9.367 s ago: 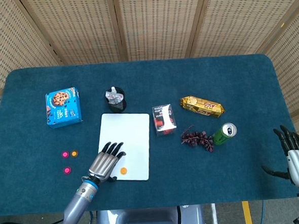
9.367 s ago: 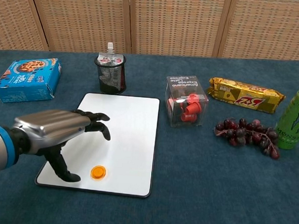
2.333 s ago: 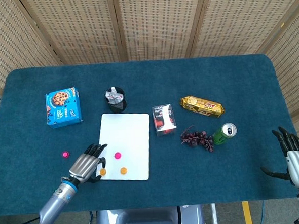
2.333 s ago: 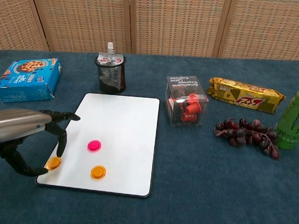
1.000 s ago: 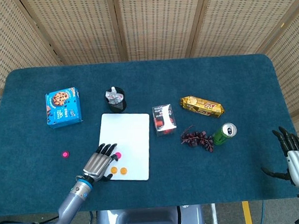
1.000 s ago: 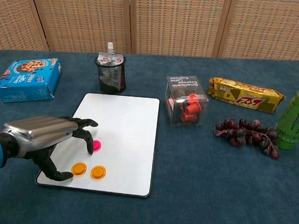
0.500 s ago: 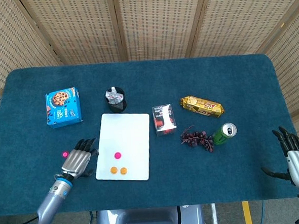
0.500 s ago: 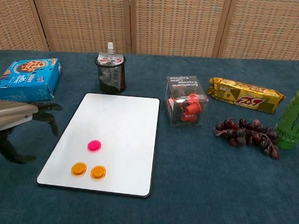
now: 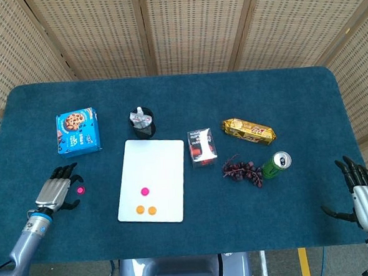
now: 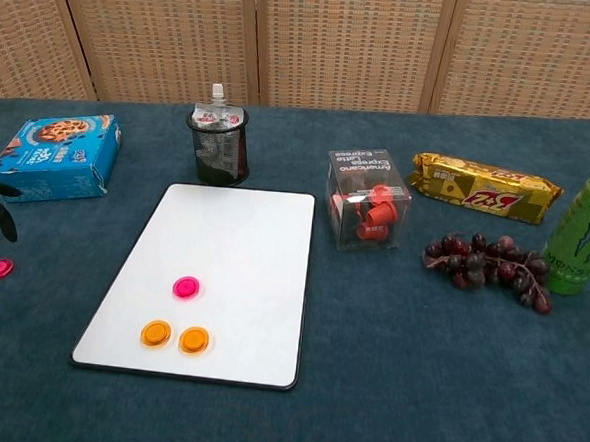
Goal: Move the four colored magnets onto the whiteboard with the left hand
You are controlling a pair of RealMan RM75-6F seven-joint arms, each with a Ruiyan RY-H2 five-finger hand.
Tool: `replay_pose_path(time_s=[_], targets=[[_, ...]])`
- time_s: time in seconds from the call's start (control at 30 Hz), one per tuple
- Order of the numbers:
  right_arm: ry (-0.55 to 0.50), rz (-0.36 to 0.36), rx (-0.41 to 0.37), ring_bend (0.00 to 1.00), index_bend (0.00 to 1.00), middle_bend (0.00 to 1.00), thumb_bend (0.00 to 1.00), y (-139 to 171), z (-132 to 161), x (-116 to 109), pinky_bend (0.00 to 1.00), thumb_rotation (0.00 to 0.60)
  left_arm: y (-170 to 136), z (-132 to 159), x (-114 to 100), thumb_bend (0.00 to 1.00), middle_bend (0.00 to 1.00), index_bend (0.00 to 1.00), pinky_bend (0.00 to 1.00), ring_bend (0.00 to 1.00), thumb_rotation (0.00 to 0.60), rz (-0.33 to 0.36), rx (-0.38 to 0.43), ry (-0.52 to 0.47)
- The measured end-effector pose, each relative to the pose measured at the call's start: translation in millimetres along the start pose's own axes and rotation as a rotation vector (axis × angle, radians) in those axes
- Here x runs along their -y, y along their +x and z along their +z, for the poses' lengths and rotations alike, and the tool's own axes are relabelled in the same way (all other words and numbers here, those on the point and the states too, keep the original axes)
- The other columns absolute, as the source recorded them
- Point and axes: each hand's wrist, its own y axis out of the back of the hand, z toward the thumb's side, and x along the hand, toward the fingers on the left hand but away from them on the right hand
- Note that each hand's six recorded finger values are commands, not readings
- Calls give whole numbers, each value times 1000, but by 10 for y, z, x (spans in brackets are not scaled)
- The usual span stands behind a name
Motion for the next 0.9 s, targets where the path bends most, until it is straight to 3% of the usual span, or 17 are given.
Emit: replay_pose_path(time_s=[0.9], targets=[[-4,0,-1,0,16,0,53,1,-3,-2,0,600,157,-94,147,326,0,386,0,0,600,-9,-30,-12]])
